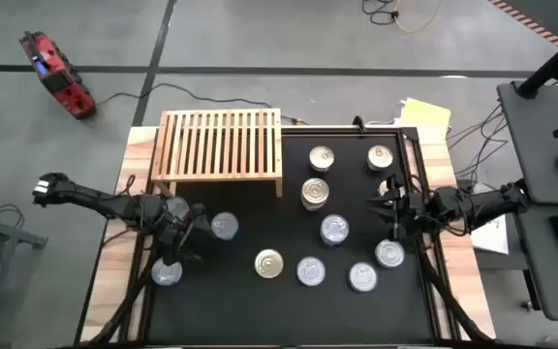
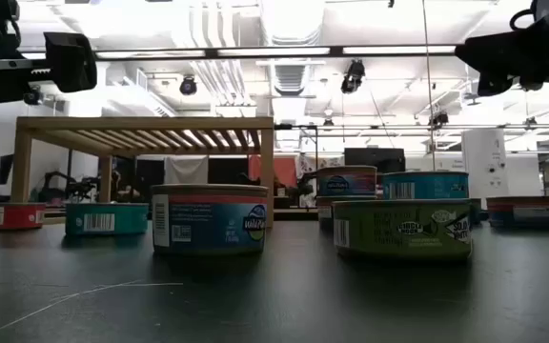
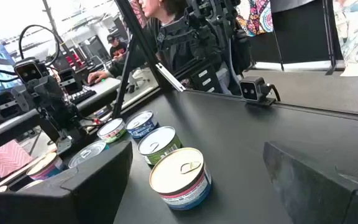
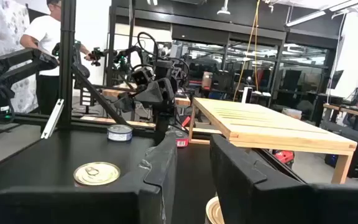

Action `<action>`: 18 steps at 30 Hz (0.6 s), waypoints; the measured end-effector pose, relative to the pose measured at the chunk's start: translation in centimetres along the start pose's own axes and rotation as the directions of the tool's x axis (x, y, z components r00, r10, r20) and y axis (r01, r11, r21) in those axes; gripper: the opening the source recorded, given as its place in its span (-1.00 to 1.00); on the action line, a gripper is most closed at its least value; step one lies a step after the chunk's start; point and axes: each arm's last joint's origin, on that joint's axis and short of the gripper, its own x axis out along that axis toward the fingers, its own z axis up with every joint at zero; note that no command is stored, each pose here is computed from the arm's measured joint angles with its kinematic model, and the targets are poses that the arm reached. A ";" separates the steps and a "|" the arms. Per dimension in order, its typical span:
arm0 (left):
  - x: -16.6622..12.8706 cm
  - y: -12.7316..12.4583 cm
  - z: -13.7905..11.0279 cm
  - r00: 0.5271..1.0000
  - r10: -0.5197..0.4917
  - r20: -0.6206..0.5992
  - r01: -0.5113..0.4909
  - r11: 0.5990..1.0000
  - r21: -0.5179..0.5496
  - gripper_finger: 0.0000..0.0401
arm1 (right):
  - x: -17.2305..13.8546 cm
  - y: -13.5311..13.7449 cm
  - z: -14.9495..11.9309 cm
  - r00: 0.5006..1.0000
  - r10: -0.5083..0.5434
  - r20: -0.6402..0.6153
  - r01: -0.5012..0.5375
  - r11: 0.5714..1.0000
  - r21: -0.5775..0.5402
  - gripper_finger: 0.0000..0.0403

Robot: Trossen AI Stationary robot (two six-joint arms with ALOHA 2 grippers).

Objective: Stack canned seafood by type on shelf

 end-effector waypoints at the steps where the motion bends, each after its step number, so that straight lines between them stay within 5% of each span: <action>1: 0.0 0.0 0.0 1.000 0.000 0.000 0.000 1.000 0.000 0.73 | 0.0 0.0 0.0 1.000 0.000 0.000 0.000 1.000 0.000 -0.54; 18: 0.0 0.0 0.0 1.000 0.000 0.000 0.000 1.000 0.000 0.73 | 0.0 0.0 0.0 1.000 0.000 0.000 0.000 1.000 0.000 -0.61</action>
